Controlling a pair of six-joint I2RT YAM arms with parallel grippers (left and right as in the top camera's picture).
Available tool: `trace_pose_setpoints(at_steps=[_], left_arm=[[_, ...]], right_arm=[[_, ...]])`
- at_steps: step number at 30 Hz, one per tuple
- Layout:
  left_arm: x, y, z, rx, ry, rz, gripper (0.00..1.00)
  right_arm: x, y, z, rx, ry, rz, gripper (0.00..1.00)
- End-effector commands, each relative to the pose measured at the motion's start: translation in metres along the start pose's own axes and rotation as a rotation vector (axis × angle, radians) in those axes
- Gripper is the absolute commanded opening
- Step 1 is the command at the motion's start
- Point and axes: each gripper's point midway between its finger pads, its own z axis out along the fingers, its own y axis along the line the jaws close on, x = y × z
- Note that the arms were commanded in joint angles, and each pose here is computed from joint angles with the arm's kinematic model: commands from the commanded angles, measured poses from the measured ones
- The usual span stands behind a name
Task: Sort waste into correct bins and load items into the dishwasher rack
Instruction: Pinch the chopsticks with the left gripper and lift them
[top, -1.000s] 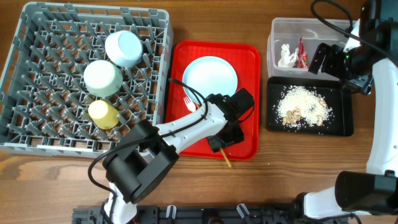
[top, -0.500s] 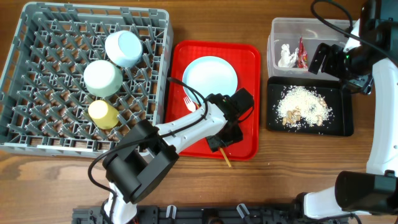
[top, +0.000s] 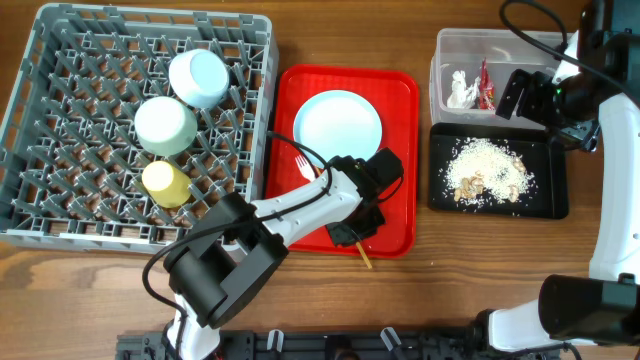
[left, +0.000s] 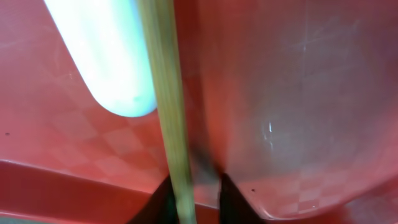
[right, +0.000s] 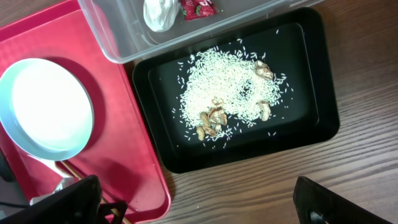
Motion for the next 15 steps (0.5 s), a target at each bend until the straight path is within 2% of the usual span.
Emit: trace_pose_setpoints(at_steps=[1, 2, 3, 15], left_arm=[[-0.003, 0.007, 0.005, -0.02, -0.017, -0.007, 0.09], [-0.003, 0.007, 0.005, -0.02, -0.017, -0.007, 0.05], [-0.003, 0.006, 0.005, -0.02, -0.016, -0.007, 0.04], [-0.001, 0.001, -0.017, 0.029, -0.032, 0.01, 0.04]], right_arm=[[-0.001, -0.003, -0.001, 0.013, -0.005, 0.017, 1.0], [-0.001, -0.003, -0.001, 0.013, -0.005, 0.017, 1.0], [-0.001, -0.003, -0.001, 0.013, -0.005, 0.017, 1.0], [-0.001, -0.003, -0.001, 0.014, -0.004, 0.017, 1.0]])
